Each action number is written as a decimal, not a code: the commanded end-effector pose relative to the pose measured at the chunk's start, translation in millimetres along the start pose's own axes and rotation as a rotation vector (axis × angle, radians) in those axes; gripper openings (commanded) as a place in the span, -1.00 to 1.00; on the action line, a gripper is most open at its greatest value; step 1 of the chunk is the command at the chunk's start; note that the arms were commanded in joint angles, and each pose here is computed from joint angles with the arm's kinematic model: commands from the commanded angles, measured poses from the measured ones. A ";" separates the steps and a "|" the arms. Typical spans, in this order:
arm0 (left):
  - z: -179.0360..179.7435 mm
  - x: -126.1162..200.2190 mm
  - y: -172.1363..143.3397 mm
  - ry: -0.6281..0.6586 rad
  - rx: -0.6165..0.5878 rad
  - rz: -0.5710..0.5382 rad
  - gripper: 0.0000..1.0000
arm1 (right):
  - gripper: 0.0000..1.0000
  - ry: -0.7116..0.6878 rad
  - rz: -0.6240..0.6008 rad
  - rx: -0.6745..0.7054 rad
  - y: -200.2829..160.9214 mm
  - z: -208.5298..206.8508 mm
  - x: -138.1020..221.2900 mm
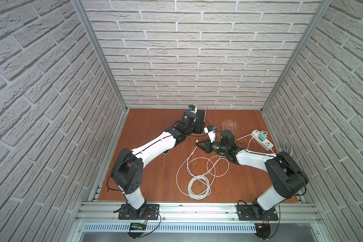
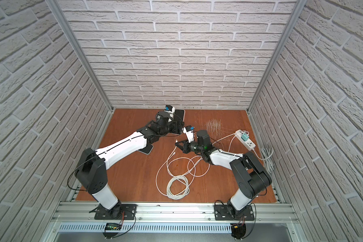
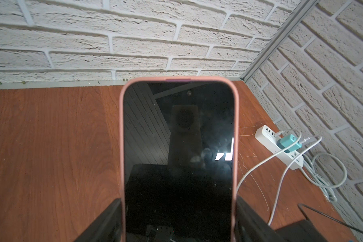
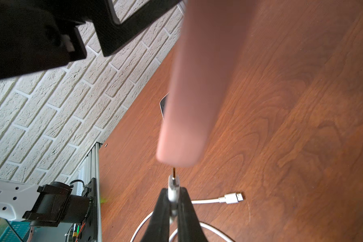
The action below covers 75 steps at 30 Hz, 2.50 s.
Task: Plug the charging cable into the phone
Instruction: Insert the charging cable into the phone.
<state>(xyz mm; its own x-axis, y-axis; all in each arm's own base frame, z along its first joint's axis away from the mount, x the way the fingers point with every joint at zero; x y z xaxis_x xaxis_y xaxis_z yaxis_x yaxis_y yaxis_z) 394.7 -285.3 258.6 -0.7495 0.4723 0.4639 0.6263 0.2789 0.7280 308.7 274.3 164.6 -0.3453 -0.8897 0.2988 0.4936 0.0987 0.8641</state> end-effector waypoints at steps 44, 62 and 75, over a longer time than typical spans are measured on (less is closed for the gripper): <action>-53.5 -6.7 -0.9 -0.138 -0.079 -0.012 -1.00 | -0.93 -0.093 -0.167 0.113 23.8 7.7 30.5; -54.8 0.6 2.0 -0.151 -0.078 -0.033 -1.00 | -0.94 -0.144 -0.121 0.078 14.7 -4.9 29.0; -56.7 0.5 1.1 -0.164 -0.078 -0.029 -1.00 | -0.94 -0.172 -0.122 0.046 14.4 -13.2 29.1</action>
<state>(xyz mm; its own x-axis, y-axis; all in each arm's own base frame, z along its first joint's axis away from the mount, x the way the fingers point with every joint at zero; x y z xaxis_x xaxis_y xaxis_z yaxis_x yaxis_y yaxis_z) 382.9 -326.2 247.5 -0.6807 0.5434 0.4913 0.6653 0.1778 0.7251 310.5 243.8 172.6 -0.5191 -0.8090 0.2758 0.4201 0.0396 0.9066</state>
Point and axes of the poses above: each gripper's point midway between its finger pads, its own x axis back along the fingers, its own z axis along the line the jaws close on, y = z × x, the point moved 4 cm from there along x, back along the fingers, and after that the axes turned 15 degrees about x, right-handed, at the moved point
